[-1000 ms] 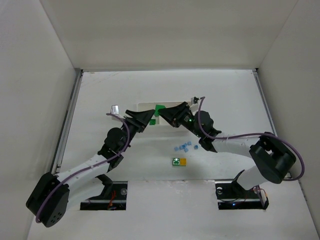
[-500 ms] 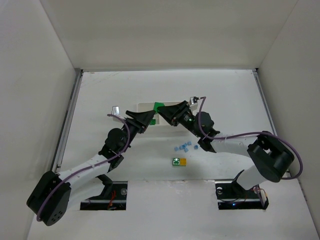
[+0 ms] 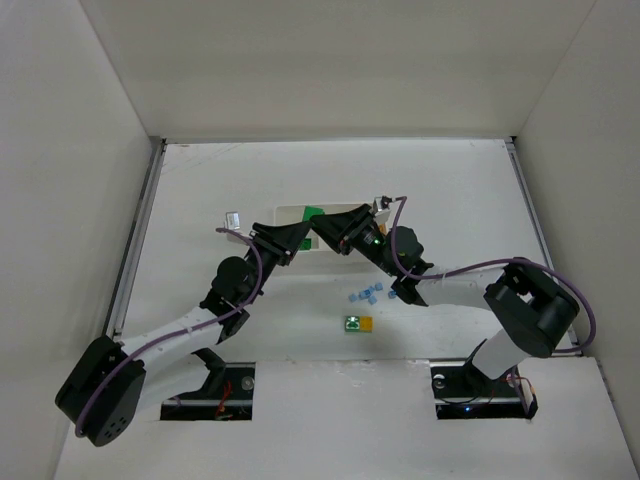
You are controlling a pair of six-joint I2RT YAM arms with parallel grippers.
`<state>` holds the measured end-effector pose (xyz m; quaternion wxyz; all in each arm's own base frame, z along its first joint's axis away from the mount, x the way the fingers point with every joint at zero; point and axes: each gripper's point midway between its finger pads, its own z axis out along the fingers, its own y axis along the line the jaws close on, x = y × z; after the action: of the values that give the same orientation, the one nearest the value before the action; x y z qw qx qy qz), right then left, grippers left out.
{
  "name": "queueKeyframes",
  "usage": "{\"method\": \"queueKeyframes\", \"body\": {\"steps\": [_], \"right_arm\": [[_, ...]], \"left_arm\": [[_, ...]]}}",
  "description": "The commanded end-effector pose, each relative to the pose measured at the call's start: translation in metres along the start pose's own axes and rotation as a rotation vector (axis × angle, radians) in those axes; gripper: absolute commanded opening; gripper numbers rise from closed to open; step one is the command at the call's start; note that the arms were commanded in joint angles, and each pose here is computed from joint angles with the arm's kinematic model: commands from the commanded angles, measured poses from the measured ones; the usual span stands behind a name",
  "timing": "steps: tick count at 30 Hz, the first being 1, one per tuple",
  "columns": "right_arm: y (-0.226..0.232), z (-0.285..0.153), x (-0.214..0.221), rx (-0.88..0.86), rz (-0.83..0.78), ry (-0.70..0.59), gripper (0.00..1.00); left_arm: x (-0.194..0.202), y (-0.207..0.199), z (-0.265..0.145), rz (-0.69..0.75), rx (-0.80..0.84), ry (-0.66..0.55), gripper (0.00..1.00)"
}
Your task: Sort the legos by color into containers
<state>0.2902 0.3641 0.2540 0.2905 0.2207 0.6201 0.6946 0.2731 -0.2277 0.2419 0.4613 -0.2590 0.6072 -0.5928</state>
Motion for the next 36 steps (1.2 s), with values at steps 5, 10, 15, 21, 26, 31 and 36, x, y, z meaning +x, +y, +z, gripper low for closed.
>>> {"method": "queueKeyframes", "body": {"steps": [5, 10, 15, 21, 26, 31, 36], "right_arm": [[0.018, -0.001, 0.003, -0.073, -0.005, 0.0, 0.43], [0.015, 0.0, 0.003, -0.055, -0.058, 0.003, 0.57], [0.017, -0.001, 0.001, -0.03, -0.131, -0.005, 0.62], [0.022, -0.002, -0.002, -0.03, -0.19, -0.012, 0.58], [0.018, 0.0, -0.001, -0.008, -0.208, -0.003, 0.49], [0.018, 0.003, 0.001, -0.013, -0.209, 0.007, 0.34], [0.021, -0.003, -0.002, -0.013, -0.235, -0.001, 0.25]], "left_arm": [[-0.009, -0.033, -0.006, -0.006, 0.113, -0.037, 0.2], [-0.008, -0.025, -0.01, -0.002, 0.087, -0.031, 0.19], [-0.006, -0.022, -0.014, 0.0, 0.074, -0.024, 0.18], [-0.006, -0.02, -0.016, 0.004, 0.06, -0.015, 0.18], [-0.005, -0.021, -0.016, 0.005, 0.06, -0.01, 0.18], [-0.005, -0.019, -0.017, 0.005, 0.057, -0.012, 0.18], [-0.011, -0.014, -0.021, 0.014, 0.047, -0.027, 0.17]]}}
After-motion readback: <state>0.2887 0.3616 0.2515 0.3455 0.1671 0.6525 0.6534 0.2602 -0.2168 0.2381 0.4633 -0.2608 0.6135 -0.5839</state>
